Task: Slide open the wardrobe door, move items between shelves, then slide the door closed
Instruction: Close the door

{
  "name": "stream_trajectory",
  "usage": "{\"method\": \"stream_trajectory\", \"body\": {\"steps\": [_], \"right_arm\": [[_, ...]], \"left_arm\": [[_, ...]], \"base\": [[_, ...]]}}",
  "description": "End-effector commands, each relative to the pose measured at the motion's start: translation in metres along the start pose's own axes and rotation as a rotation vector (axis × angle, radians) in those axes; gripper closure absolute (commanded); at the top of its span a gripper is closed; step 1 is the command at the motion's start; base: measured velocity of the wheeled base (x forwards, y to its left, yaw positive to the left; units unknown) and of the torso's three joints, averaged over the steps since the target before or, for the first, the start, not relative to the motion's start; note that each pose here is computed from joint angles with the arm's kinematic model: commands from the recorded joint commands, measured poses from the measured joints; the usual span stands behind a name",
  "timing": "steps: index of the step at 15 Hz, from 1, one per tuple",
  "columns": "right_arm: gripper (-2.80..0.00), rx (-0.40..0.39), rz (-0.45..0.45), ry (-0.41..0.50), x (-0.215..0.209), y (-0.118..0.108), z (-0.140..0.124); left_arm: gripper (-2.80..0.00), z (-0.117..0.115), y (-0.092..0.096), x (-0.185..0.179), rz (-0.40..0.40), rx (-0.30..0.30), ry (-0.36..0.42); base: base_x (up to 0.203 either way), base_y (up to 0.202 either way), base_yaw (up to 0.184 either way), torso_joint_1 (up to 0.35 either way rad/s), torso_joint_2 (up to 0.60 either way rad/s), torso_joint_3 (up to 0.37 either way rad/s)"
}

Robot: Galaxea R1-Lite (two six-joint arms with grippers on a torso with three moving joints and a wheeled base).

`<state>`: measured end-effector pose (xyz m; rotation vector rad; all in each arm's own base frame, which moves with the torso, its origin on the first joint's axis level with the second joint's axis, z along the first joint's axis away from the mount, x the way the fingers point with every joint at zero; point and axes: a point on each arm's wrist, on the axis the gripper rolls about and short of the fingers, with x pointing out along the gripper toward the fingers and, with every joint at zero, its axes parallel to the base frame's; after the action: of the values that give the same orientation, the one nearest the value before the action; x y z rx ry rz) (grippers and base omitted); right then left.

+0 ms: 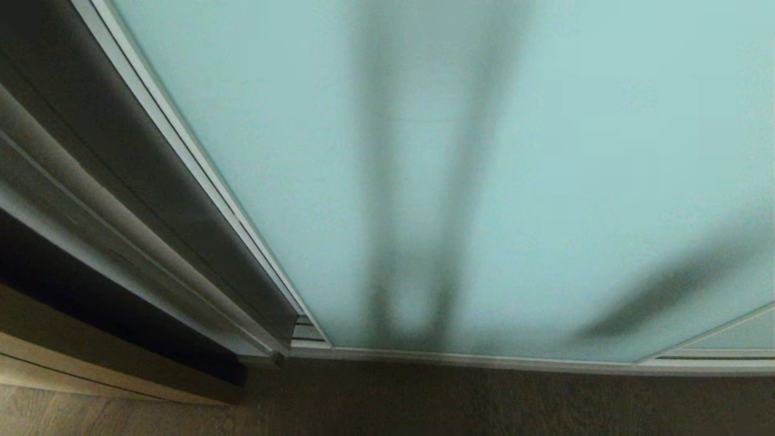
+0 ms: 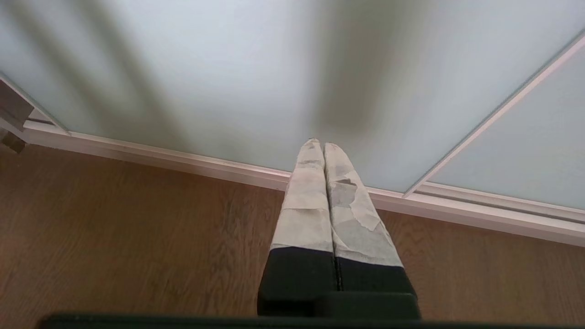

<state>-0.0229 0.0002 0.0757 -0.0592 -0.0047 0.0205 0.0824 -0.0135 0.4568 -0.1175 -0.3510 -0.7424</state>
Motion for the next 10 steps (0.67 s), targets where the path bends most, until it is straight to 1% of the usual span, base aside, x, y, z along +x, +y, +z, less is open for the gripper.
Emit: {"method": "stream_trajectory", "body": {"steps": [1, 3, 4, 5, 8, 10], "right_arm": [[0.00, -0.001, 0.001, -0.002, 0.000, 0.000, 0.000], [0.00, -0.001, 0.001, -0.001, 0.000, 0.000, 0.000], [0.00, -0.001, 0.001, -0.002, 0.000, 0.000, 0.000], [0.00, -0.001, 0.001, -0.002, 0.000, 0.000, 0.000], [0.00, -0.001, 0.001, -0.002, 0.000, 0.000, 0.000], [0.00, -0.001, 0.001, -0.002, 0.000, 0.000, 0.000]], "left_arm": [[0.00, -0.001, -0.001, 0.000, -0.009, 0.004, -0.007], [0.00, -0.005, -0.004, -0.005, -0.027, -0.019, 0.006], [0.00, -0.007, -0.008, -0.007, -0.071, -0.032, 0.019], [0.00, -0.008, -0.008, -0.007, -0.081, -0.038, 0.026], [0.00, -0.014, 0.002, 0.003, -0.076, -0.042, 0.042], [0.00, -0.016, 0.003, 0.006, -0.095, -0.059, 0.049]], "base": [[0.000, 0.000, 0.000, 0.000, 0.00, 0.000], [0.000, 0.000, 0.000, 0.000, 0.00, 0.000], [0.000, 0.000, 0.000, 0.000, 0.00, 0.000], [0.000, 0.000, 0.000, 0.000, 0.00, 0.000], [0.000, 0.000, 0.000, 0.000, 0.00, 0.000], [0.000, 0.000, 0.000, 0.000, 0.00, 0.000]]}}
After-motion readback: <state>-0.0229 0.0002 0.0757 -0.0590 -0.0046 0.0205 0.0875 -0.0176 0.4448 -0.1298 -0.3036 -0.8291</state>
